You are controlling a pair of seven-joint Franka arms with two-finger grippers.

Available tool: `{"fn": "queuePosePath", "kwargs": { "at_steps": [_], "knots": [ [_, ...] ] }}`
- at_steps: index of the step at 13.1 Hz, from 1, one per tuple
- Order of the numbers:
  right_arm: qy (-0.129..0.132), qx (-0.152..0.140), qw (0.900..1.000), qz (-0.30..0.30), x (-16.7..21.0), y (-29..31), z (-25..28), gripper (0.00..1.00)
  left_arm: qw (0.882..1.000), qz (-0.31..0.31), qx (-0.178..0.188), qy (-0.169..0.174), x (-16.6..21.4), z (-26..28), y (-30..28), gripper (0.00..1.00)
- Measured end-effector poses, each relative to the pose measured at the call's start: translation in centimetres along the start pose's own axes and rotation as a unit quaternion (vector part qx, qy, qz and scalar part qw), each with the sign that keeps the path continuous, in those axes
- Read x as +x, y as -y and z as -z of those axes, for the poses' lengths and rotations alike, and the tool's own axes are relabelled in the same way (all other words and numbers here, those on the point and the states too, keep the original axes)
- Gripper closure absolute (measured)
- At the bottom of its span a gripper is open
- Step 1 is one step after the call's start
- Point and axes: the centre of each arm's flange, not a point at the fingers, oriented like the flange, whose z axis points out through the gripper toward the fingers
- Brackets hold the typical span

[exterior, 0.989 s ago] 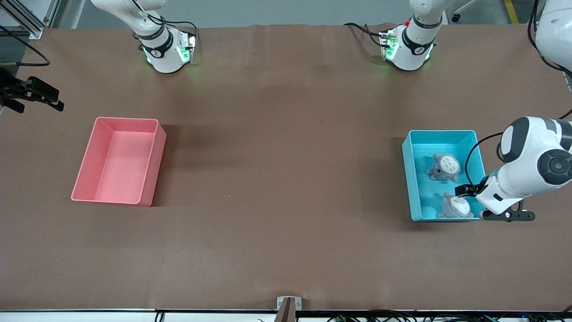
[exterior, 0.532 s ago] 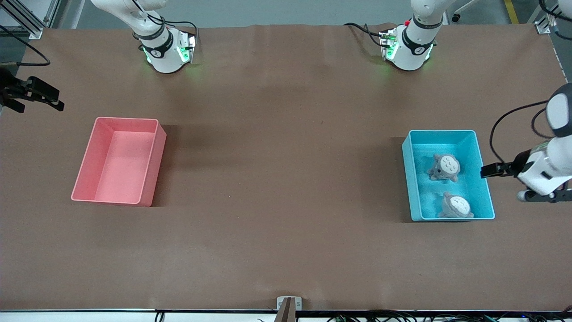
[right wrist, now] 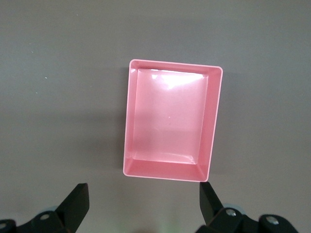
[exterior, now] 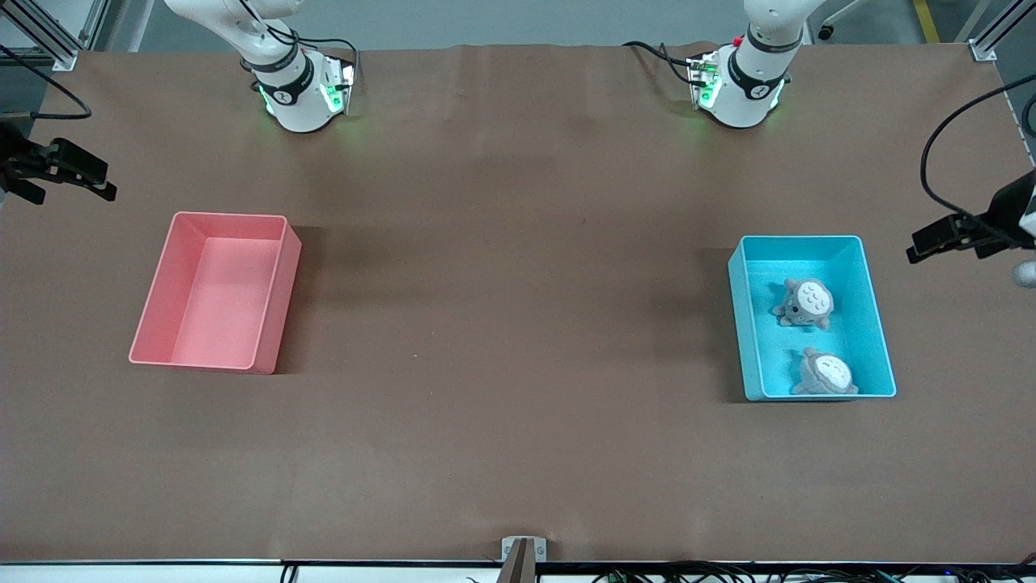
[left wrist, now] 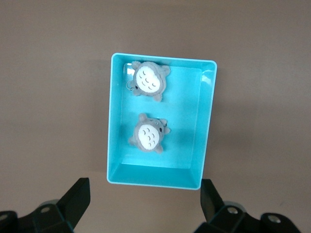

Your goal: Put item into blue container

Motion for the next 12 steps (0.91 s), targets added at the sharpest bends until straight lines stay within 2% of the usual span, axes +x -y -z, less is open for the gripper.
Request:
{"fn": "queuePosePath", "kwargs": {
  "at_steps": [3, 12],
  "knots": [
    [0.0, 0.0, 1.0, 0.0, 0.0, 0.0, 0.0, 0.0, 1.0, -0.005, 0.004, 0.0, -0.5, 2.5, -1.1, 0.0],
    [0.0, 0.0, 1.0, 0.0, 0.0, 0.0, 0.0, 0.0, 1.0, -0.005, 0.0, -0.015, -1.4, 4.4, -2.0, 0.0]
  ]
}}
